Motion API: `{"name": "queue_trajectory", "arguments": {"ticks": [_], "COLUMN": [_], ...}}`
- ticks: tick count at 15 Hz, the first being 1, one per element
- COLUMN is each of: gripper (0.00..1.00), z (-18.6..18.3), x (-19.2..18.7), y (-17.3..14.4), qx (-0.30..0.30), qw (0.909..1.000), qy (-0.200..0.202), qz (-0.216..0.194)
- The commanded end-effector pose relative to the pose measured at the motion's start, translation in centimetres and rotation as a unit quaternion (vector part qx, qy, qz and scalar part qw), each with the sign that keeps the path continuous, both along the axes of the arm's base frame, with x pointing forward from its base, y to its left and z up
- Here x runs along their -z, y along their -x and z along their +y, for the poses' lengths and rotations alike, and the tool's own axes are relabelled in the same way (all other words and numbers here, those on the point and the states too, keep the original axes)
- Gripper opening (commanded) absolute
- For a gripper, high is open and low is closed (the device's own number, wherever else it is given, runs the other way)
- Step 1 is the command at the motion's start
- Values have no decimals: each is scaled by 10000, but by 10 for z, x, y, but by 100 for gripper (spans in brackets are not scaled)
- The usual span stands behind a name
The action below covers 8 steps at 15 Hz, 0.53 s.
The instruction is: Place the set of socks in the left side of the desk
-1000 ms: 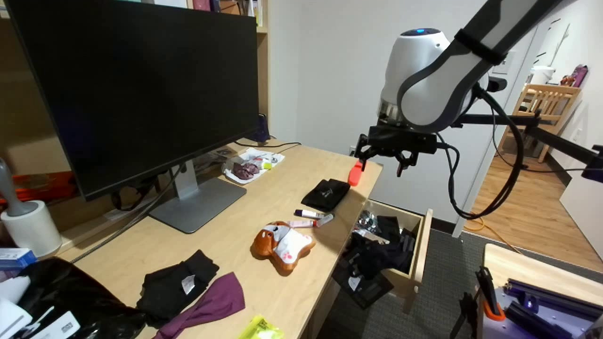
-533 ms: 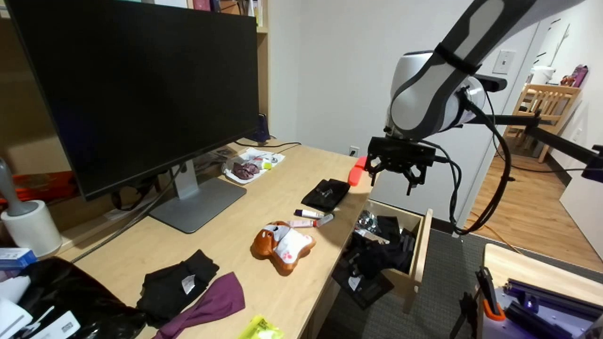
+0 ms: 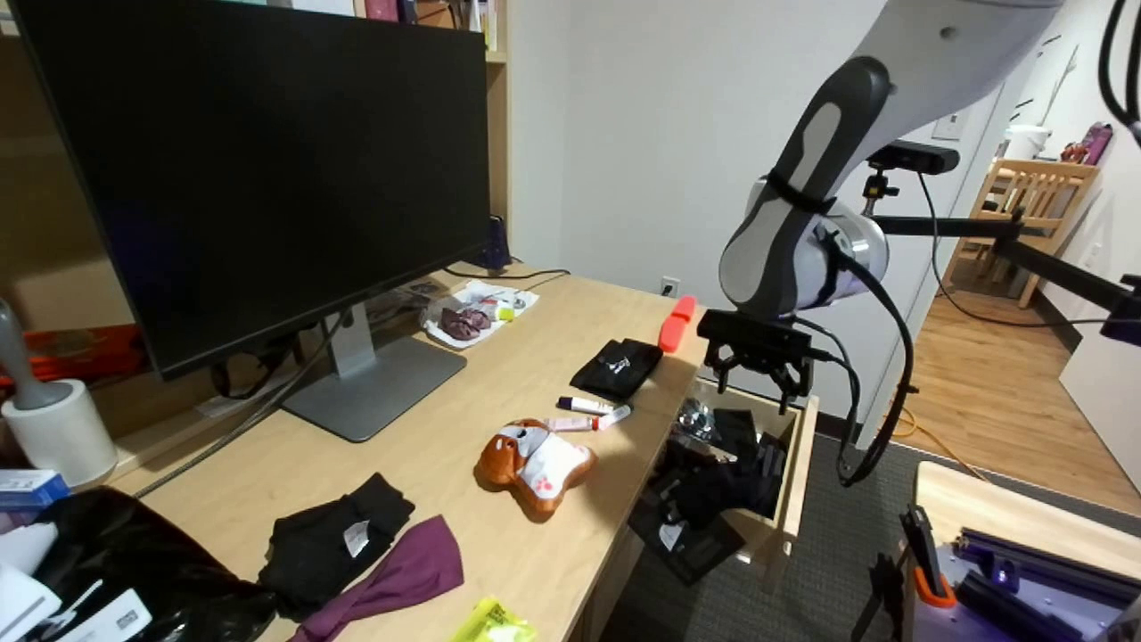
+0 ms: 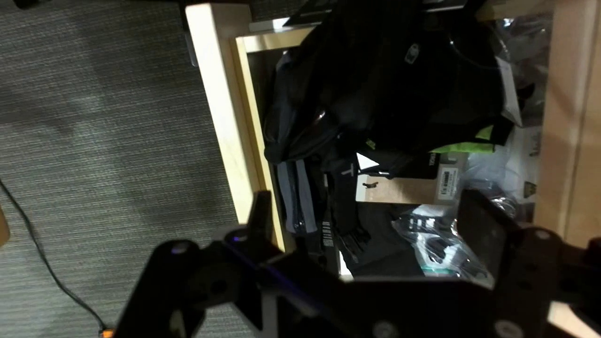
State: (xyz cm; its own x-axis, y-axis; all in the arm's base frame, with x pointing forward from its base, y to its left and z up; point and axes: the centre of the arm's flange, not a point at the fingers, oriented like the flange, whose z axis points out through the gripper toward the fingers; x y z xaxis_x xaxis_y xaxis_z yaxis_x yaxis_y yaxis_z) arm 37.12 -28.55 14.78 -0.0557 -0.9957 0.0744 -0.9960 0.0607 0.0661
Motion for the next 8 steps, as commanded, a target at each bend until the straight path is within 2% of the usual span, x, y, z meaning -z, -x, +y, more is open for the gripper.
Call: {"name": "queue_trajectory", "arguments": {"ticks": [1,8], "gripper": [100,100], "z": [-7,-12], "x": [50,126], "y": [-9,-16], "qx": [-199,-950], "qw": [9995,9941], "qy": [72,122], "qz": [221,514]}}
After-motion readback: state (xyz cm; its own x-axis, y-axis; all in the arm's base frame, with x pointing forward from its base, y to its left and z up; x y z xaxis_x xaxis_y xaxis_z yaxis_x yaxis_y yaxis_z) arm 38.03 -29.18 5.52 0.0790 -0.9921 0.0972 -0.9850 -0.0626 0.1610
